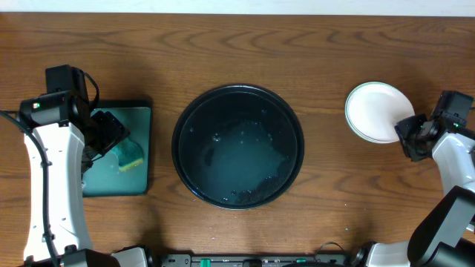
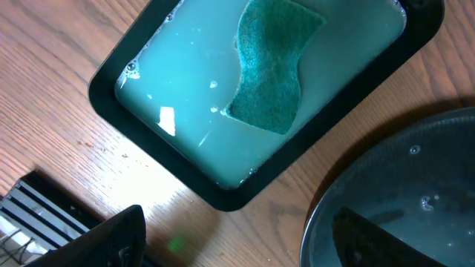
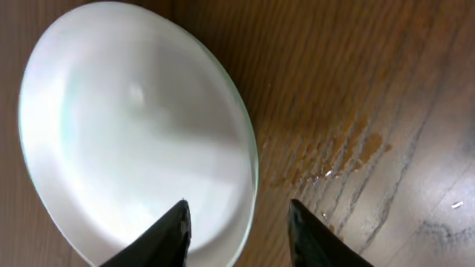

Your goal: Clean dirty plates on tray and stack at the side

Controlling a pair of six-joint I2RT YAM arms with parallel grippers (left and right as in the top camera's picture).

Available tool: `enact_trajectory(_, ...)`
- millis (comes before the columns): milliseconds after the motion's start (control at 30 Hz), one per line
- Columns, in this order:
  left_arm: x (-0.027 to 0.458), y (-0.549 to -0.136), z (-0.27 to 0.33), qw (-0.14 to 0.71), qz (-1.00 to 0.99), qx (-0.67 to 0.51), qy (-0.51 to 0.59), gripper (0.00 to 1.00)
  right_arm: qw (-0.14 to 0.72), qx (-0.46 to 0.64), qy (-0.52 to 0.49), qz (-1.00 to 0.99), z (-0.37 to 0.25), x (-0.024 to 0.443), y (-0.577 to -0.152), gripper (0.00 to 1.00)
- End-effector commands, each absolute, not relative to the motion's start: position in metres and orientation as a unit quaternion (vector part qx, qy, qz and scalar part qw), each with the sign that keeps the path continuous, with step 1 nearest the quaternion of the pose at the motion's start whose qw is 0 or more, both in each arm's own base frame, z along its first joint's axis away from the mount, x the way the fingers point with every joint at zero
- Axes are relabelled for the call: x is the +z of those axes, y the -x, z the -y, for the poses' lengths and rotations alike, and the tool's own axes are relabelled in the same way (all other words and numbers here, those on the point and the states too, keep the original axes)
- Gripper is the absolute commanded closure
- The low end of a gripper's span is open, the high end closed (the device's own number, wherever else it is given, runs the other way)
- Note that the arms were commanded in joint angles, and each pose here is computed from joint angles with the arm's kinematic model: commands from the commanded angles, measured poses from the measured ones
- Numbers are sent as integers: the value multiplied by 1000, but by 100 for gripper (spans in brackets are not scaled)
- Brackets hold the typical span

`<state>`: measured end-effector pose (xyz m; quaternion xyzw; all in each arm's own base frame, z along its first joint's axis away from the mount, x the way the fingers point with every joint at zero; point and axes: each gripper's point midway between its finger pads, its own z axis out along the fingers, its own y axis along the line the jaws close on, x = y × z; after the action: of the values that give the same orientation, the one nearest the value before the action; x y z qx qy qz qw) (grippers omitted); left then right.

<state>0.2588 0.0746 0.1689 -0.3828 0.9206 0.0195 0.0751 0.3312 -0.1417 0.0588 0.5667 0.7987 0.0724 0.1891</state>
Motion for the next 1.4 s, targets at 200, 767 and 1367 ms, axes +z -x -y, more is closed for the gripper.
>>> enact_trajectory(200,168,-257,-76,72,-917,22,393,19,222,82,-511,-826,136,70,-346,86)
enact_trajectory(767,168,-257,-76,72,-917,22,393,19,395,143,-139,-897,15,210,-397,69)
enact_trajectory(1367,168,-257,-76,72,-917,22,393,19,453,230,-58,-859,-74,310,-286,1)
